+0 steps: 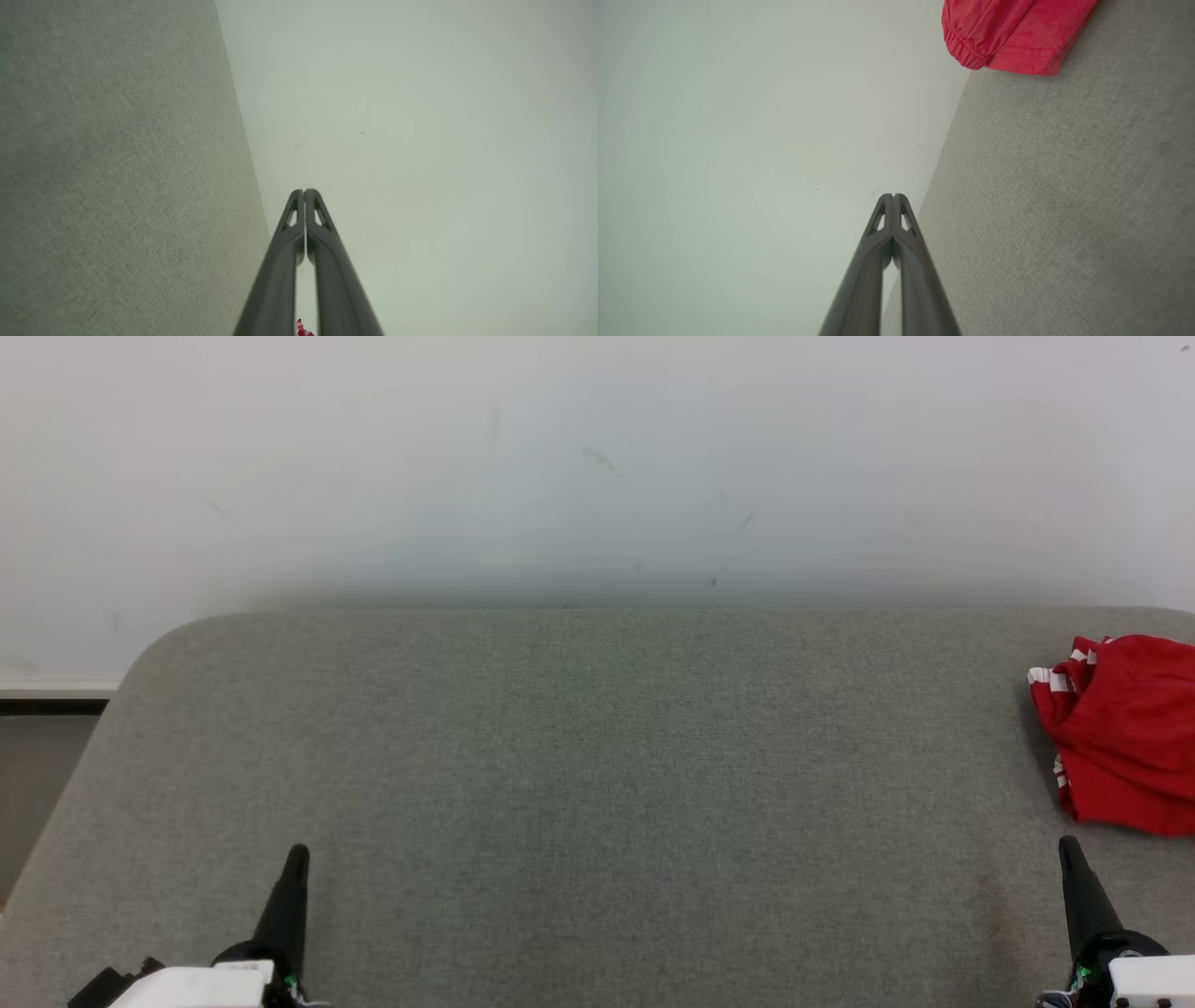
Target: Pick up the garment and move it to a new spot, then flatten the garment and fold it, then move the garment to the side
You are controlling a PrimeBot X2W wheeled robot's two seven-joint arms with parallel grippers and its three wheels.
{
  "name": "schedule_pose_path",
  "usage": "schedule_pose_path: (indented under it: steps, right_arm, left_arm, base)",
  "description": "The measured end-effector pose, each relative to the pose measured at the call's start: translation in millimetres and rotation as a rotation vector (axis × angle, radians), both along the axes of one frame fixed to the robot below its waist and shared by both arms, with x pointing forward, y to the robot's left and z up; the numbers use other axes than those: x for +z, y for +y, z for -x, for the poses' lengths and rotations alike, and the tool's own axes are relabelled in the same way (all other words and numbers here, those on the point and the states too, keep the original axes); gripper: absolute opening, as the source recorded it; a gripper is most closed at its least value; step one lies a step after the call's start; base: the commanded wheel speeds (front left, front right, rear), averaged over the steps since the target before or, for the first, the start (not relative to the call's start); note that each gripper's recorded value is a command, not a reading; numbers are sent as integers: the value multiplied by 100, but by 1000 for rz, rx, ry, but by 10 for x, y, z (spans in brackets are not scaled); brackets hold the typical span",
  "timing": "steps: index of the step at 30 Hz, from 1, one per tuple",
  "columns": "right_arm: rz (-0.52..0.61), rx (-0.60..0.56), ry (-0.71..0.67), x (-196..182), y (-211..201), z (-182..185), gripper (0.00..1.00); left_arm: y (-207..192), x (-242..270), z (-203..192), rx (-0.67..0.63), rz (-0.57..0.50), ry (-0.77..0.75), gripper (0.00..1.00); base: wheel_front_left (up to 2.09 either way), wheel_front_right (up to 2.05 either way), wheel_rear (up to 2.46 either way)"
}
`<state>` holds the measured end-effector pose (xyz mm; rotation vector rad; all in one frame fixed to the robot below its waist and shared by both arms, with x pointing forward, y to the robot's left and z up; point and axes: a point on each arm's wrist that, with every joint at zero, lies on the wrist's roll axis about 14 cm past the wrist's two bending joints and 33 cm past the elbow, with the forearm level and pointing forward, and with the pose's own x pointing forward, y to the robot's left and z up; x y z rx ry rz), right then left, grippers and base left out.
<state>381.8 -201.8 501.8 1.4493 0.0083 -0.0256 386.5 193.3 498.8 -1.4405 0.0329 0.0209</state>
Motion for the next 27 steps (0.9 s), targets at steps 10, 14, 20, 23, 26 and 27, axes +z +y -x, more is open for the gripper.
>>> schedule_pose_path:
  steps: [10, 14, 20, 23, 26, 27]
  right_arm:
    - [-63, 5, -9, 23, 4, -36, 0]
    - [-84, 7, -11, 25, 7, -44, 0]
    - [-122, 9, -14, 28, 14, -55, 0]
    - [-123, 9, -14, 28, 14, -56, 0]
    - [-124, 12, -14, 28, 18, -56, 0]
    - [-124, 12, -14, 28, 18, -56, 0]
  left_arm:
    - [30, 30, -9, 4, 68, -13, 0]
    - [40, 36, -8, 5, 99, -16, 0]
    - [57, 51, -12, 7, 130, -22, 0]
    - [58, 51, -13, 8, 130, -22, 0]
    - [58, 51, -13, 8, 130, -22, 0]
    - [58, 51, -13, 8, 130, -22, 0]
  base:
    - [0, 0, 0]
    - [0, 0, 0]
    - [0, 0, 0]
    - [0, 0, 0]
    - [0, 0, 0]
    - [0, 0, 0]
